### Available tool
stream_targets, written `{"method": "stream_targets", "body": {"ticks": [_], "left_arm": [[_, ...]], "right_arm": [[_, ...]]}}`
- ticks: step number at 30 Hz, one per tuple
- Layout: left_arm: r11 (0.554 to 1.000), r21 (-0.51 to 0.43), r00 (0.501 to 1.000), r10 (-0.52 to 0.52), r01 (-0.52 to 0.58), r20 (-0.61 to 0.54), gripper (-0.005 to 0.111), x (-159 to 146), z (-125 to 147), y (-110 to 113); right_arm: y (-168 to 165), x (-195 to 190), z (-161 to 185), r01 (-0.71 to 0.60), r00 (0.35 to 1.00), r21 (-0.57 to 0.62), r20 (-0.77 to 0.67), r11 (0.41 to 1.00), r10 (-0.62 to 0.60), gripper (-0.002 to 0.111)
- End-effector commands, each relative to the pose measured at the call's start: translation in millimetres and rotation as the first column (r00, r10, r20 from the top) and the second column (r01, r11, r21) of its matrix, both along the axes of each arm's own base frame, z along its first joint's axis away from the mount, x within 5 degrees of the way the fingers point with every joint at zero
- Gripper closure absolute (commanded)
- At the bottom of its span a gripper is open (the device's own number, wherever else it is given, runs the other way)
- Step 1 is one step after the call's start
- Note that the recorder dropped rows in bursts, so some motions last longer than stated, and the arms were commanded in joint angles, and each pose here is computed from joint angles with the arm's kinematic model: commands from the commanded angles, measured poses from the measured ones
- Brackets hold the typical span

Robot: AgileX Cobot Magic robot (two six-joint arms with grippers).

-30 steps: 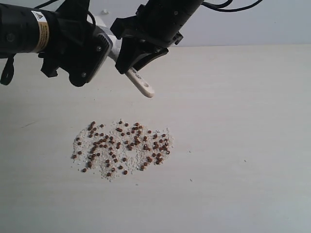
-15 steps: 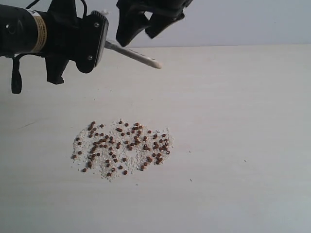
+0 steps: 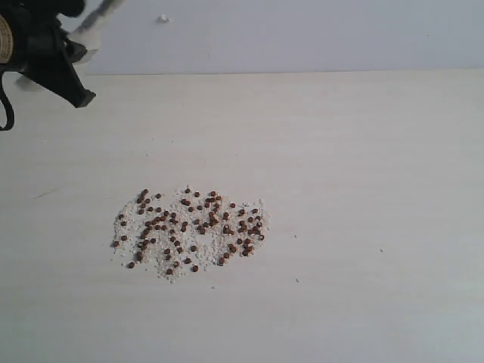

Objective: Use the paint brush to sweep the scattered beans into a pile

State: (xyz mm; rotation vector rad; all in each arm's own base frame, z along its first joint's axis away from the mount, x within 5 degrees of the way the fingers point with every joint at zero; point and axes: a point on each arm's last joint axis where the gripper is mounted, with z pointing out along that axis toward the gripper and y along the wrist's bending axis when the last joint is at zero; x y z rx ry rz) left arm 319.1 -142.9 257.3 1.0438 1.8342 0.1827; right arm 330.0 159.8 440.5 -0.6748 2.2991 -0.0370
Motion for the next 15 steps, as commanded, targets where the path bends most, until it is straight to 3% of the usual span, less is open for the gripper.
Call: {"method": "stream_targets", "body": {"ticks": [1, 7, 10, 12, 15], "left_arm": [[0.974, -0.221, 0.997, 0.031, -0.047, -0.075, 0.107, -1, -8, 4], [0.908, -0.399, 0.981, -0.176, 0.129, -0.084, 0.107, -18, -17, -13], [0.819, -0.525, 0.935, -0.337, 0.232, -0.112, 0.107, -29, -13, -22], [0.735, -0.616, 0.894, -0.435, 0.284, -0.106, 0.107, -35, -7, -25], [0.653, -0.677, 0.848, -0.524, 0.339, -0.081, 0.107, -41, -1, -25]], "right_arm": [[-6, -15, 10, 0.003, 1.000, 0.048, 0.020, 0.999, -0.004, 0.036], [-10, -25, -3, -0.010, 0.999, 0.067, 0.054, 0.998, 0.006, 0.036], [-6, -31, -23, -0.085, 0.991, 0.130, 0.119, 0.988, 0.070, 0.036], [-3, -35, -37, -0.144, 0.980, 0.155, 0.160, 0.977, 0.119, 0.036], [2, -42, -62, -0.247, 0.952, 0.183, 0.227, 0.951, 0.204, 0.036]]}}
